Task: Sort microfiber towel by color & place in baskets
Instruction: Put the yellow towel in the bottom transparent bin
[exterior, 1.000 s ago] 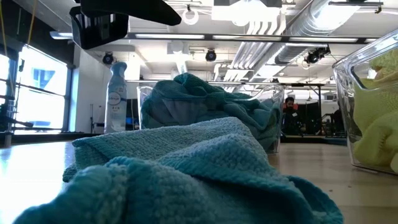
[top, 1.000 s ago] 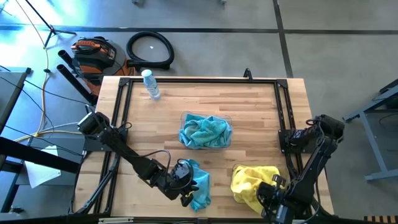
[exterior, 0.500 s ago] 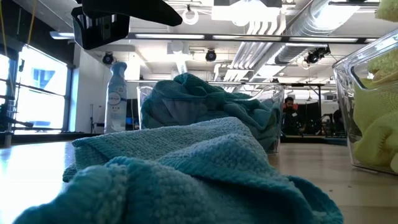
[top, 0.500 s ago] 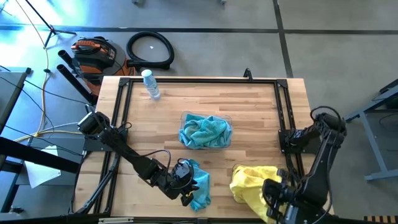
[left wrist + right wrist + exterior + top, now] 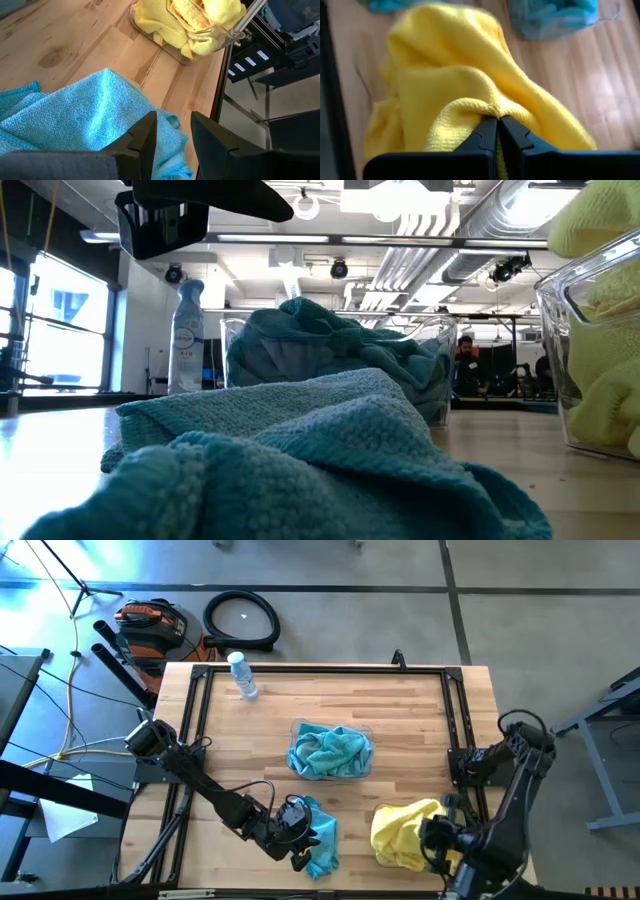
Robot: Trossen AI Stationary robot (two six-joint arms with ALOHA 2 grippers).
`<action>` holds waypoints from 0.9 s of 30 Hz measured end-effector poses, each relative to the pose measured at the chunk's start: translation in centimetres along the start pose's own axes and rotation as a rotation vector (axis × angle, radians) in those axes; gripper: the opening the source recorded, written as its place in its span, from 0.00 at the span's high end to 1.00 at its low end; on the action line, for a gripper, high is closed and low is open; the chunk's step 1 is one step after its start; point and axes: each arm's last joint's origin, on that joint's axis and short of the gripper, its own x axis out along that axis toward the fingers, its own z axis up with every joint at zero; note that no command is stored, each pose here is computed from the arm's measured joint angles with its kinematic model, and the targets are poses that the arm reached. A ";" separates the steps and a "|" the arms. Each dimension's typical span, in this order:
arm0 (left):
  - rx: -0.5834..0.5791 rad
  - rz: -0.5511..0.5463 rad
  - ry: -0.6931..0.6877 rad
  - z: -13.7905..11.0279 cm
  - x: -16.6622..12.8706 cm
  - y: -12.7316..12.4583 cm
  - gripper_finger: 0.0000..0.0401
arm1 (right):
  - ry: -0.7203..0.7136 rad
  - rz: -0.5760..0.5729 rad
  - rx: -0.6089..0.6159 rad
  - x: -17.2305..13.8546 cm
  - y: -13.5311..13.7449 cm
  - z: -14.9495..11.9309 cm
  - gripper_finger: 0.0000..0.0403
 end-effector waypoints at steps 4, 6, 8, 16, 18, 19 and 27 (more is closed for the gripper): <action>0.000 0.000 0.000 0.0 0.0 0.0 0.72 | 0.074 0.047 0.012 2.5 1.3 -1.5 1.00; 0.000 0.000 0.000 0.0 0.0 0.0 0.72 | 0.080 0.100 0.036 3.7 2.1 -2.1 1.00; -0.001 0.003 -0.001 0.1 0.0 0.1 0.72 | 0.069 0.155 0.062 5.0 2.9 -2.8 1.00; -0.018 0.017 -0.015 0.9 0.4 0.5 0.72 | 0.128 0.296 0.231 10.8 3.9 -5.0 1.00; -0.021 0.019 -0.017 1.0 0.5 0.6 0.72 | 0.139 0.301 0.279 11.9 3.7 -5.6 1.00; -0.023 0.020 -0.017 1.1 0.5 0.7 0.72 | 0.140 0.307 0.300 12.4 3.5 -5.9 1.00; -0.026 0.010 -0.009 1.2 0.6 0.7 0.72 | 0.147 0.365 0.383 13.6 3.7 -6.5 0.92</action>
